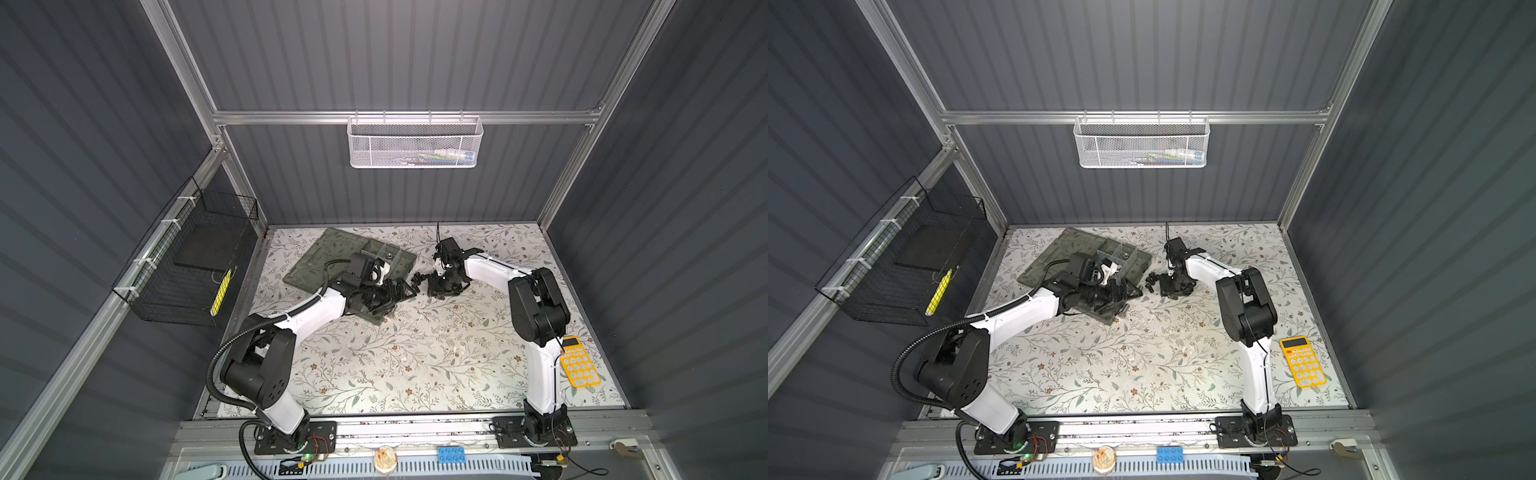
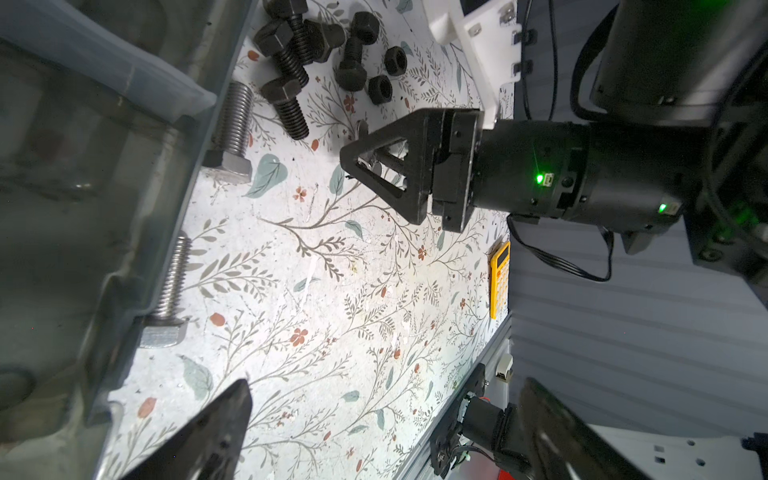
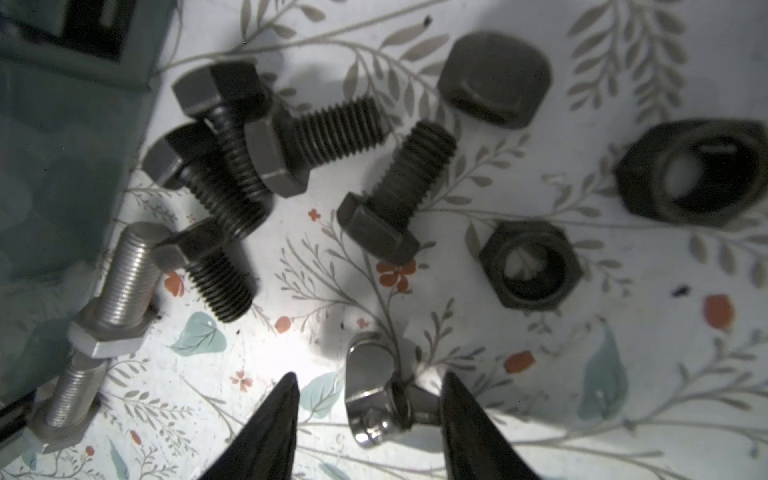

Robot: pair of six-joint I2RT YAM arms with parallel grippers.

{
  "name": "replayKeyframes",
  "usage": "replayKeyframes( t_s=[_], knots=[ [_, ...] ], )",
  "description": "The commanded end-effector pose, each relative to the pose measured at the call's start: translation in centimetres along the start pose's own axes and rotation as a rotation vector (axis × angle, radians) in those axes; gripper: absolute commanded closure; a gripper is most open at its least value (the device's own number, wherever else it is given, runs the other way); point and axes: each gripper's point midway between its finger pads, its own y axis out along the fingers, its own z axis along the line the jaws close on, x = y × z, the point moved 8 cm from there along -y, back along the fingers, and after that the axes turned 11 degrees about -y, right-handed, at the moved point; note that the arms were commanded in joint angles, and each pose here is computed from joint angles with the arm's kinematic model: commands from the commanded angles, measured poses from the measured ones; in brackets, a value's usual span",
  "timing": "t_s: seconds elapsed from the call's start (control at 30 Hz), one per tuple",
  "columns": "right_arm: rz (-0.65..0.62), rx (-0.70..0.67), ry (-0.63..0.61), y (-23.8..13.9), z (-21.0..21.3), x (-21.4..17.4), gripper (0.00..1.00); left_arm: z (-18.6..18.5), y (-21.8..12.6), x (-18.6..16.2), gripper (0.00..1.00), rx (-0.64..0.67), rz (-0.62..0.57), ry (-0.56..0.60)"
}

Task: Sort the screws and nuts into containers
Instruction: 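Close the right gripper on the silver wing nut, then lift the wing nut with the right gripper and carry it over the box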

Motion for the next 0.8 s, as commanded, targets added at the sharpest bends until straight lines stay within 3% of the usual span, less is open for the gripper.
replayKeyframes(
  t_s=[0.0, 0.2, 0.47, 0.77],
  knots=[
    [0.017, -0.002, -0.002, -0.2, 0.0, -0.6, 0.5, -1.1, -0.4, 0.0, 0.0, -0.016, 0.002, 0.029],
    [0.019, -0.014, -0.004, 0.0, 0.1, -0.7, 0.58, -1.2, -0.5, -0.1, 0.0, -0.015, 0.002, 0.029],
    [0.02, -0.029, 0.001, -0.2, 0.1, -0.9, 0.77, -1.4, -0.6, -0.1, 0.0, -0.016, -0.003, 0.032],
    [-0.073, 0.041, 0.04, -3.5, 0.7, 0.5, 0.88, -2.8, -1.2, 0.7, 0.0, 0.013, 0.001, 0.089]
  ],
)
